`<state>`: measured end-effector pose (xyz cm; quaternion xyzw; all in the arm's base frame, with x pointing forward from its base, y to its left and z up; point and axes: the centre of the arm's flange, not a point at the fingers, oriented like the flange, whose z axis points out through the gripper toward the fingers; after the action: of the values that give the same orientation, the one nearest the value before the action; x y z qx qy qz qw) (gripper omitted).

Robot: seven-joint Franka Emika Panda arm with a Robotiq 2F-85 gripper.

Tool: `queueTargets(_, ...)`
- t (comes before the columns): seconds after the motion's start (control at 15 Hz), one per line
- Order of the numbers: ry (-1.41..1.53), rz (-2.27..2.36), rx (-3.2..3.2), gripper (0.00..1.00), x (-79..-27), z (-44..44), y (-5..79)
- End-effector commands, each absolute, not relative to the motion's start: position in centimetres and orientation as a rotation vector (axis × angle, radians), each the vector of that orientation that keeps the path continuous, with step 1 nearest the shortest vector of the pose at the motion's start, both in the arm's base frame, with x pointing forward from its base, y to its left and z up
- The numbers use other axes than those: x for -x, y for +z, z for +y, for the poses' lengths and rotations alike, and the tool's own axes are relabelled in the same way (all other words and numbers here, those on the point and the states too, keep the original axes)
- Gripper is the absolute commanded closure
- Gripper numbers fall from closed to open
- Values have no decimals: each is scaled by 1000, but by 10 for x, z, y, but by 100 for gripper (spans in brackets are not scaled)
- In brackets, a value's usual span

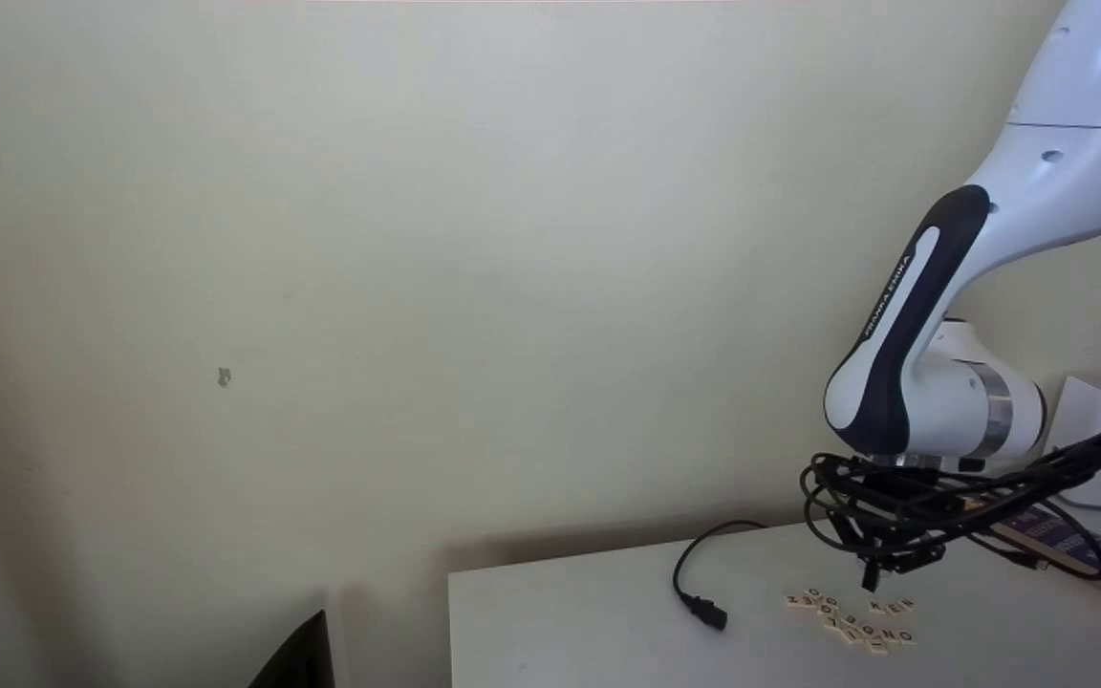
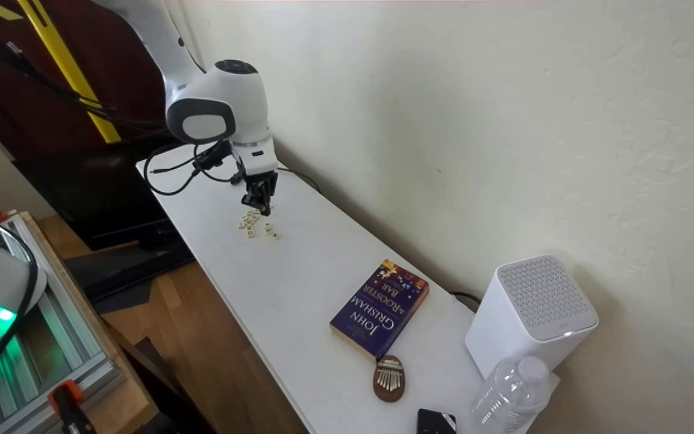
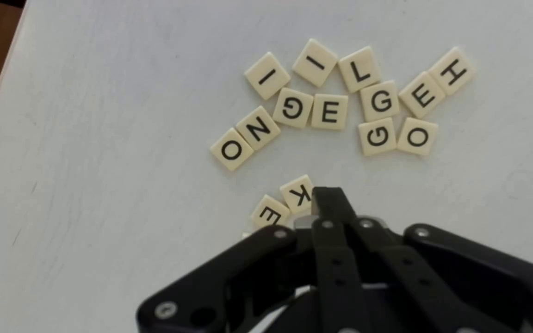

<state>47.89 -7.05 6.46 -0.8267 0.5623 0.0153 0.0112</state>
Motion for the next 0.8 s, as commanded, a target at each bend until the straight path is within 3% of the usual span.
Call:
queueTargets(0.0, 26, 1684, 2636, 100, -476, -71, 62)
queueTargets(0.73, -76, 1359, 2842, 100, -470, -75, 44)
